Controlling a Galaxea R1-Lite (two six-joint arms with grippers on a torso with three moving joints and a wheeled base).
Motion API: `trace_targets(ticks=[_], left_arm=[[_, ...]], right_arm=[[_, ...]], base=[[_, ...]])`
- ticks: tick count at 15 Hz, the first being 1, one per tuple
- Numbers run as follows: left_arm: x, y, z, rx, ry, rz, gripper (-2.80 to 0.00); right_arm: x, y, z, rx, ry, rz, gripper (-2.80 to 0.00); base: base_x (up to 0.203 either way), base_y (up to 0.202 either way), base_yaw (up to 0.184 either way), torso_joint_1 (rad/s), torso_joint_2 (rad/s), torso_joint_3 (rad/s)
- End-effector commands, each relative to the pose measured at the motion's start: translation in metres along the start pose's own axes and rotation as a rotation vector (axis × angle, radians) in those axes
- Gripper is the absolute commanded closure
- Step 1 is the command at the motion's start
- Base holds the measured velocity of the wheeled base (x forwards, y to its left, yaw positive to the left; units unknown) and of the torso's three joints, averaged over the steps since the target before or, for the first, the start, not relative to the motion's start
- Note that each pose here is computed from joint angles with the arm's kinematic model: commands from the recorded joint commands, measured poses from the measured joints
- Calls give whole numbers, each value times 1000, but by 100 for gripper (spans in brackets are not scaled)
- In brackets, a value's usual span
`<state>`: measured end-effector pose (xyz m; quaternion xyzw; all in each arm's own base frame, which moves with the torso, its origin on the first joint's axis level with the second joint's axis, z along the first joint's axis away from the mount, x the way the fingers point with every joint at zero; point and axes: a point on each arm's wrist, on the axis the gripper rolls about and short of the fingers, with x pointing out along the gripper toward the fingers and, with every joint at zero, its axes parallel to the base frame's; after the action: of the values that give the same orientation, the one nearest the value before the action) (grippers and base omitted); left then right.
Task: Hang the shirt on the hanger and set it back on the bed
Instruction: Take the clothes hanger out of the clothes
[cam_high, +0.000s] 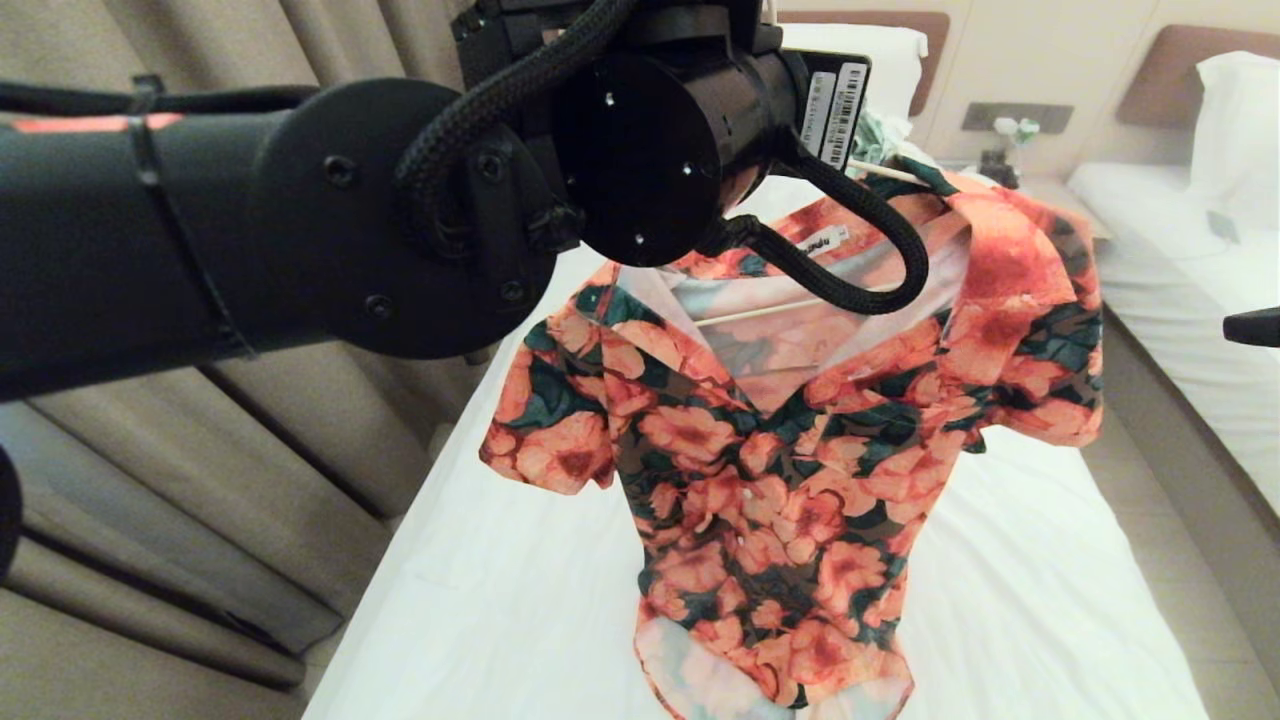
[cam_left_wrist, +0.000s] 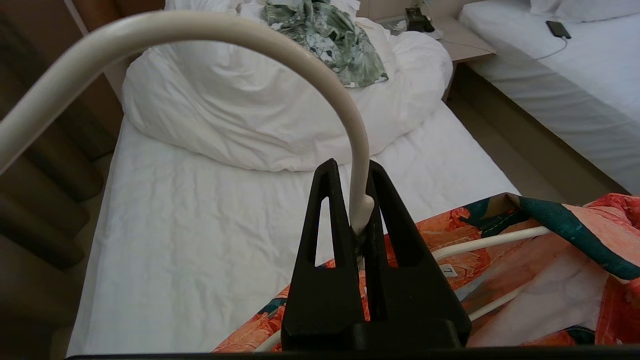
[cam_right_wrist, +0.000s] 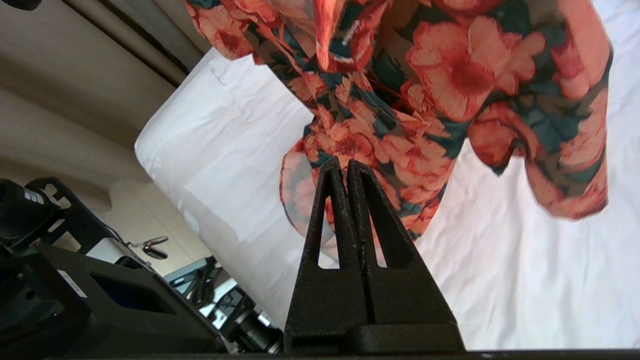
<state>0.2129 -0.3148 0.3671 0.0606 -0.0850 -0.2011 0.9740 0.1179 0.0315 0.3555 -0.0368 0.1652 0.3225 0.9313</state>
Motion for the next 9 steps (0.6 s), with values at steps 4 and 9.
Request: trace_targets(ticks=[4,9], left_arm=[[-18,-8,15,-17,-29,-40,0],[-27,1,26,10,-52,-37,0]], right_arm=[[-2,2,-4,-22,3,1,0],[1,1,-12,-85,30,14,0]], base=[[0,0,0,0,0,0],[0,0,0,0,0,0]])
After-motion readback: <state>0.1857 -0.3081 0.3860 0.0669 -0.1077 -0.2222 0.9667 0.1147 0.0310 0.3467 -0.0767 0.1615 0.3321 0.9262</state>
